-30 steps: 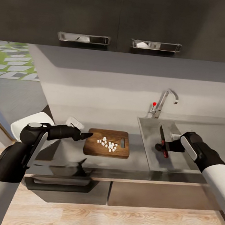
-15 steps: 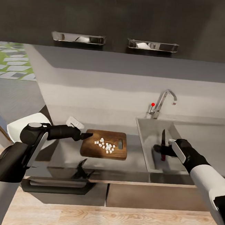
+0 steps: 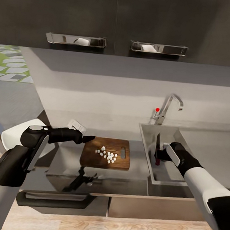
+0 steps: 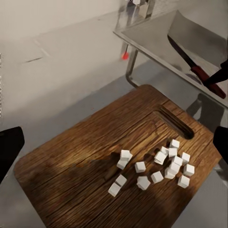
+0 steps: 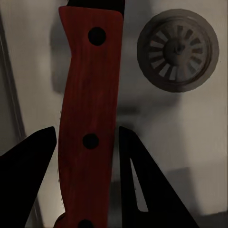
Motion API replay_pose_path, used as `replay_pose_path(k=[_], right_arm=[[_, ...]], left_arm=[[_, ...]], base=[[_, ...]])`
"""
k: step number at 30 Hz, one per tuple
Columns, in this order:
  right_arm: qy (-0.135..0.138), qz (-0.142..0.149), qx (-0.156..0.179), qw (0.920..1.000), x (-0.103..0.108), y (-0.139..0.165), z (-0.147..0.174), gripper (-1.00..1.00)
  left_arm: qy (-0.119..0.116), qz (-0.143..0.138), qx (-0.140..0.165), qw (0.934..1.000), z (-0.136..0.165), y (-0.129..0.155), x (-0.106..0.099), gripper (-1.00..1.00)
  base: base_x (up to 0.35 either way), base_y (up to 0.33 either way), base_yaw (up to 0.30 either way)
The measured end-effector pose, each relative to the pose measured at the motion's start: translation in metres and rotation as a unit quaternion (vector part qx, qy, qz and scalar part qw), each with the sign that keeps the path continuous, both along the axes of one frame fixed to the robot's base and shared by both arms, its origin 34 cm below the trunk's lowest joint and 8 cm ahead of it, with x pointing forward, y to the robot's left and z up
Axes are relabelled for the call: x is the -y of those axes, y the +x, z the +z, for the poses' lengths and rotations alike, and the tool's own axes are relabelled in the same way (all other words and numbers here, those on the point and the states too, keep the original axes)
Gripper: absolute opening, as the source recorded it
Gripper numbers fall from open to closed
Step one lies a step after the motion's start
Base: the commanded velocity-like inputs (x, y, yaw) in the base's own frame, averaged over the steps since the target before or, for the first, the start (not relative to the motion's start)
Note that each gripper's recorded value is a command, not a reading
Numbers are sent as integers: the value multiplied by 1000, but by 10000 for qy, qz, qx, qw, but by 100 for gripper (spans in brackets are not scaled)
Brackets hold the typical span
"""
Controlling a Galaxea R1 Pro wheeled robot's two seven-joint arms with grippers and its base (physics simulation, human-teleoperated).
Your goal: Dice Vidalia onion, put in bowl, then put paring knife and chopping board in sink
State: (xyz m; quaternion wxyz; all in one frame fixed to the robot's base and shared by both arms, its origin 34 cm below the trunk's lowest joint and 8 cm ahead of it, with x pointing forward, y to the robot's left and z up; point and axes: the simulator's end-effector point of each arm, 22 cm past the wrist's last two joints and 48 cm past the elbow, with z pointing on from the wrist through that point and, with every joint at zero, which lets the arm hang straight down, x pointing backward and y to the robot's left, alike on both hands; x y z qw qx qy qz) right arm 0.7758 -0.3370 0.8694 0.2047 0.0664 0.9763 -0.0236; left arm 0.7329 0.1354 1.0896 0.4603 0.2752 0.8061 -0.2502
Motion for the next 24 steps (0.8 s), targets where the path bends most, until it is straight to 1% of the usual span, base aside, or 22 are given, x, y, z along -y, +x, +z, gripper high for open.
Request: replay_pose_path(k=[3,9,13,14,15,18,24], right_arm=[[7,-26,-59,10000,1,-3,-4,-100],[4,-100,-184,9998,5,-11,-12,-100],[-167,-299,-244,9991,19,-15,-13,-100],[-256,-380,-336,9984,26,-21,-18,-100],[-278,-411,-376,9981,28,-24,-20,-100],[-301,-470,-439,9975,31,-28,-23,-100],[-301,-498,-458,9973,33,-30,-25,-100]], left_arm=[[0,0,4,10000,0,0,0,100],[-4,17,2,10000,1,1,-2,100],[-1,17,-21,10000,0,0,-2,100],[0,17,-32,10000,1,-1,-1,100],[0,12,-22,10000,3,-1,-1,100],[1,8,-8,10000,6,-2,0,100],[2,12,-26,10000,6,-3,0,100]], base=[[115,0,0],[14,0,0],[14,-10,0],[98,-116,0],[126,-169,0],[112,-130,0],[13,-14,0]])
